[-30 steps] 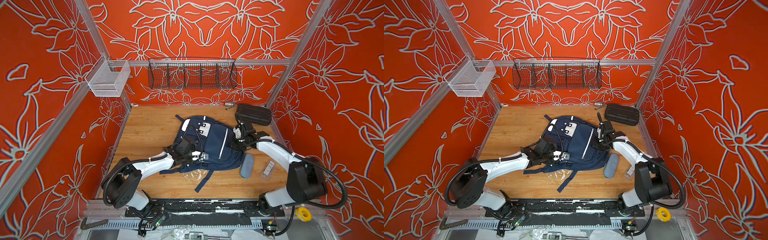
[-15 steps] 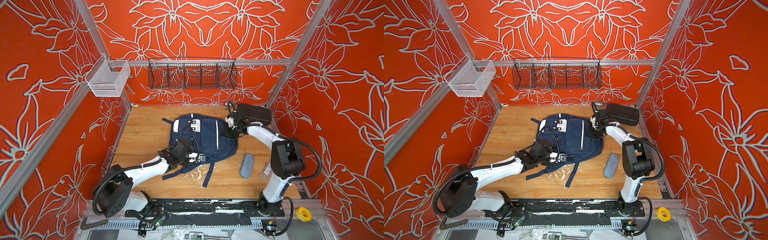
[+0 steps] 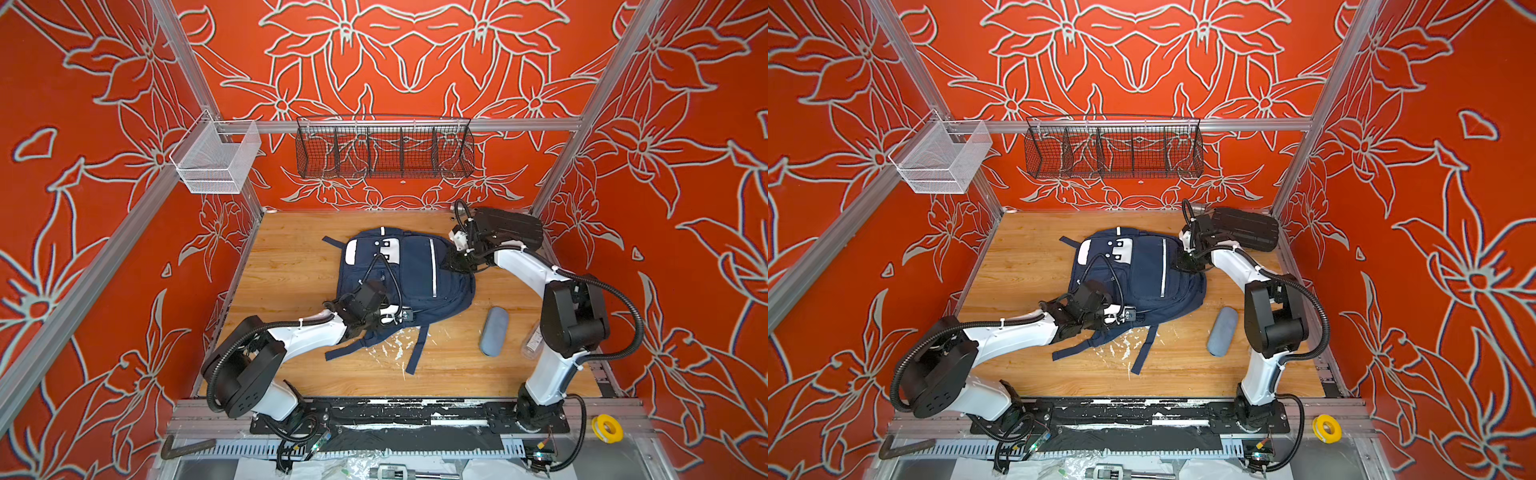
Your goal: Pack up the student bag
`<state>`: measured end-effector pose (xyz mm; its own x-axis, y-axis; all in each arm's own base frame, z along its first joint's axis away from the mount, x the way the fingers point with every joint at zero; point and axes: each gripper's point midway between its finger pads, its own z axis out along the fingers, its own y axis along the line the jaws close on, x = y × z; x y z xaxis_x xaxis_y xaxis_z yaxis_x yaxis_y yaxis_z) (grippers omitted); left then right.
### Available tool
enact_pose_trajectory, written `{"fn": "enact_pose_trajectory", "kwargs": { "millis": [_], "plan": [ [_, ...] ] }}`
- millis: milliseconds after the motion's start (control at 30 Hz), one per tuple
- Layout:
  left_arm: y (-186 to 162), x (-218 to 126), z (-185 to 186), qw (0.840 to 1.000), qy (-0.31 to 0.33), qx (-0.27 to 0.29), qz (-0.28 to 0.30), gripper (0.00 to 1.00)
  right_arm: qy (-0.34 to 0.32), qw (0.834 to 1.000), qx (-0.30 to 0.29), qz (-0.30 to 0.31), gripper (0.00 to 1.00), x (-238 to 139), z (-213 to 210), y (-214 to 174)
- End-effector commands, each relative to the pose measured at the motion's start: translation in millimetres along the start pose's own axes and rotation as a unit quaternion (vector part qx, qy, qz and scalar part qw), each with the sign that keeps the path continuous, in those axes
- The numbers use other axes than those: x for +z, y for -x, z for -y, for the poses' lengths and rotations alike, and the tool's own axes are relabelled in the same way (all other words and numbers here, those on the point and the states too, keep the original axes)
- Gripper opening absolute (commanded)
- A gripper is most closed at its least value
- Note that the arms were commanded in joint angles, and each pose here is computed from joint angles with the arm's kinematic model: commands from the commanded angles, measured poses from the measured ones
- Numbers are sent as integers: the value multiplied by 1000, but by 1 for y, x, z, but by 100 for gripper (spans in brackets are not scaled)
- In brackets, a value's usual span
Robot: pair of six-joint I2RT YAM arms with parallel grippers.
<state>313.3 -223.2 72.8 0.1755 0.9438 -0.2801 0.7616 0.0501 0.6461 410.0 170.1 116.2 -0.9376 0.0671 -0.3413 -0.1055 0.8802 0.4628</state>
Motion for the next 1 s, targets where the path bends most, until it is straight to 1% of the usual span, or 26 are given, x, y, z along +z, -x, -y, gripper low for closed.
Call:
{"fn": "enact_pose_trajectory", "kwargs": {
  "millis": [0,67,133,167,200,233,267,300,367,467,567,667,767,833,900,967],
  "plan": [
    [-10,6,2,1000,14,-11,-19,58,16,1000,-20,8,30,-9,-12,8],
    [-7,3,0,999,18,-27,-10,67,16,1000,-24,11,33,-14,-15,11],
    [-6,2,7,1000,1,-22,-3,67,20,999,-25,16,36,-19,-19,14],
    [-8,4,11,1000,-5,-23,-8,64,24,999,-24,20,38,-22,-22,16],
    [-11,7,13,999,-8,-26,-17,57,28,999,-23,24,38,-25,-25,18],
    [-13,9,11,999,-4,-32,-24,46,31,999,-21,29,39,-27,-26,20],
    [-13,9,8,999,1,-42,-28,31,34,999,-21,33,39,-30,-29,21],
    [-11,7,2,998,10,-55,-25,18,36,998,-21,38,39,-34,-31,22],
    [-7,3,-7,997,15,-79,-21,0,36,998,-25,48,40,-43,-34,25],
    [3,-11,-22,991,11,-133,-12,0,27,997,-37,60,43,-60,-38,26],
    [16,-30,-37,978,-5,-210,-5,0,7,995,-41,87,48,-86,-40,28],
    [27,-45,-46,962,-36,-269,-6,0,-22,991,-49,120,52,-112,-37,25],
    [39,-54,-44,951,-73,-301,3,0,-58,986,-54,146,55,-136,-29,19],
    [45,-58,-45,943,-89,-321,9,0,-67,984,-51,157,56,-148,-28,13],
    [50,-61,-47,935,-99,-340,15,0,-62,984,-47,159,56,-150,-32,1],
    [56,-64,-48,926,-109,-360,26,0,-50,985,-55,156,55,-143,-41,-18]
  ]
}}
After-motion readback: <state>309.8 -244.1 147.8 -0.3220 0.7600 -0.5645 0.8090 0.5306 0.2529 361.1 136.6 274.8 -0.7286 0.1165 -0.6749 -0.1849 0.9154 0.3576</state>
